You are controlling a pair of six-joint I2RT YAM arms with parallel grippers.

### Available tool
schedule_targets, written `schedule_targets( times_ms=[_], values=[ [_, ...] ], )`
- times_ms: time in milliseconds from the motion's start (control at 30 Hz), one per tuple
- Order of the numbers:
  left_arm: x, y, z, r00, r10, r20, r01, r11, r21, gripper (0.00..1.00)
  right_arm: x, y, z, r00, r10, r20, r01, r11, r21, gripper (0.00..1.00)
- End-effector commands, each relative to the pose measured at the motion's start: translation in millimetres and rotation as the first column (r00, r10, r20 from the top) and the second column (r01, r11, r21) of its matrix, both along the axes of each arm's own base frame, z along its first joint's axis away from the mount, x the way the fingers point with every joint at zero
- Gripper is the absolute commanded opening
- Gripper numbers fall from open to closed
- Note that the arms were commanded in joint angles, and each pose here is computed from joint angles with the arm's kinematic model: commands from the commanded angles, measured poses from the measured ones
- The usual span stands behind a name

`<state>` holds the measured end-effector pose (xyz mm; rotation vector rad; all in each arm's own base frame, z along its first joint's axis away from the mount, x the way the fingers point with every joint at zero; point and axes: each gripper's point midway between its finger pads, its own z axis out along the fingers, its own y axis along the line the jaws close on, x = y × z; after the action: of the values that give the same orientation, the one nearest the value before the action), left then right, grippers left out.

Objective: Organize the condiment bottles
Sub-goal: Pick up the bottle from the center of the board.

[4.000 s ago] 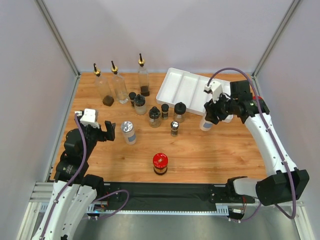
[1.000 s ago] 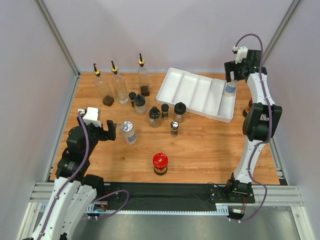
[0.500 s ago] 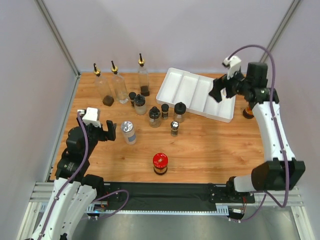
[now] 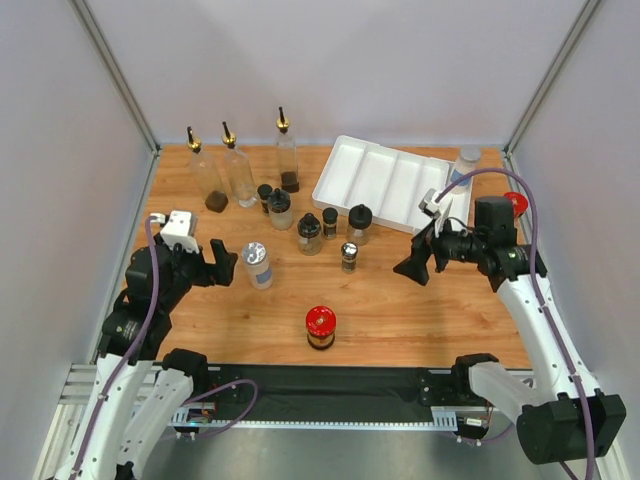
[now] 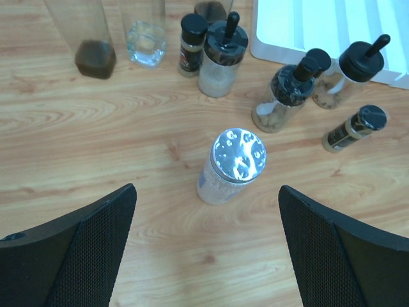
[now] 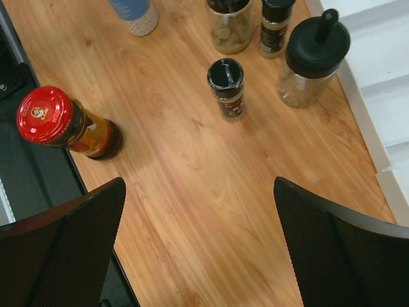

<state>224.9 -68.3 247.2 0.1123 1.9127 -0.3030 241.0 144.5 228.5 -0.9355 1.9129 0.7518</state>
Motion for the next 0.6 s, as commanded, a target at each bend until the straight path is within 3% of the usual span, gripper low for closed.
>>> schedule_targets(
  times_ms=[0,567],
  values=[
    [-15.3,-10.6,1.6,0.998,-0.039,-0.050,0.035,0.997,-0.074,1.00,-7.9,12.2,4.2,0.991,0.099,0.090,-0.104,0.993,0.058,1.00],
    [-22.7,-33.8,-42.2,0.949,-0.126,-0.290,0.083,0.984,-0.155,1.00,-12.0,-0.6,-18.4,0.992,0.053,0.119,-0.055,0.998,0.018,1.00]
  ],
)
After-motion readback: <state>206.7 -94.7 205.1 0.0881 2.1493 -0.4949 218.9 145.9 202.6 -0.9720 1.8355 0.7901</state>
